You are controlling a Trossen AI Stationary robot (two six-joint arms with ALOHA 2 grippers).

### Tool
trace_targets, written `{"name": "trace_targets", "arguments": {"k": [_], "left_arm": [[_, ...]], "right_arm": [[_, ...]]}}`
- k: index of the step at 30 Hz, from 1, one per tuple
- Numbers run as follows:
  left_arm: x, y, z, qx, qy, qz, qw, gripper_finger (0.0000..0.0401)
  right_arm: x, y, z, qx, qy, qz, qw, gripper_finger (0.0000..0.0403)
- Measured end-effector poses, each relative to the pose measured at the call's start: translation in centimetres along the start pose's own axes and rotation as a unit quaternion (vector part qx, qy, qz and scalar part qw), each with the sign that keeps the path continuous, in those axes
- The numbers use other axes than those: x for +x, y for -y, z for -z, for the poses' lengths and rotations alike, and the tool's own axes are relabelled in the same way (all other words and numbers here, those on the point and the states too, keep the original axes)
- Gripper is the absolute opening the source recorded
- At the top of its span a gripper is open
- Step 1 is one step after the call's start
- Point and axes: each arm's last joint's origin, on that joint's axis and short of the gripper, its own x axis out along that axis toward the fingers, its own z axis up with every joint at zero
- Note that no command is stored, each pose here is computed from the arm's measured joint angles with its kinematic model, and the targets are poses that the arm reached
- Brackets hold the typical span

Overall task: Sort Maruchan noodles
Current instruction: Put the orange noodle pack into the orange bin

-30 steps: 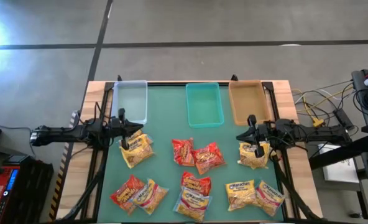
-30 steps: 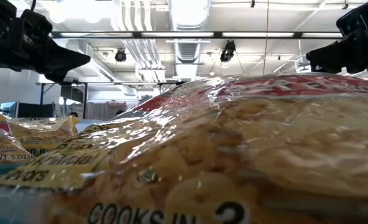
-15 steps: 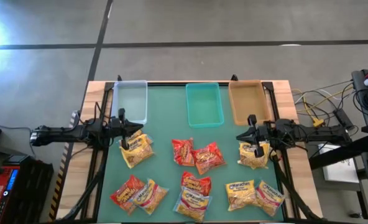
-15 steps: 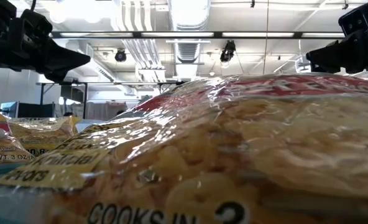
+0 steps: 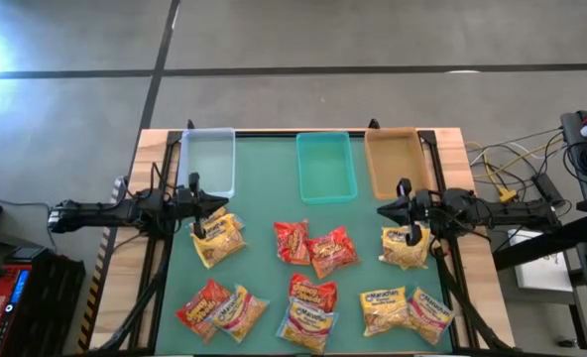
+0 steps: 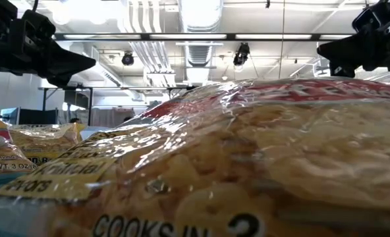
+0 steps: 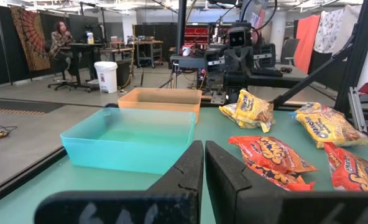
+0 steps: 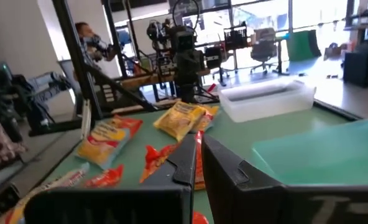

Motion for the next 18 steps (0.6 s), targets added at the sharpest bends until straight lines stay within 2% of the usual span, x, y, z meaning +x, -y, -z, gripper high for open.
{"name": "trace_targets", "arguments": {"k": [12, 18], "left_arm": [[0.00, 0.00, 0.00, 0.000, 0.000, 0.000, 1.000, 0.0000], [0.00, 0.00, 0.02, 0.000, 0.000, 0.000, 1.000, 0.0000]], "right_arm": [[0.00, -0.01, -0.08, 0.007, 0.004, -0.001, 1.000, 0.0018], [0.01, -0.02, -0.04, 0.084, 0.002, -0.002, 0.996, 0.0018]]}}
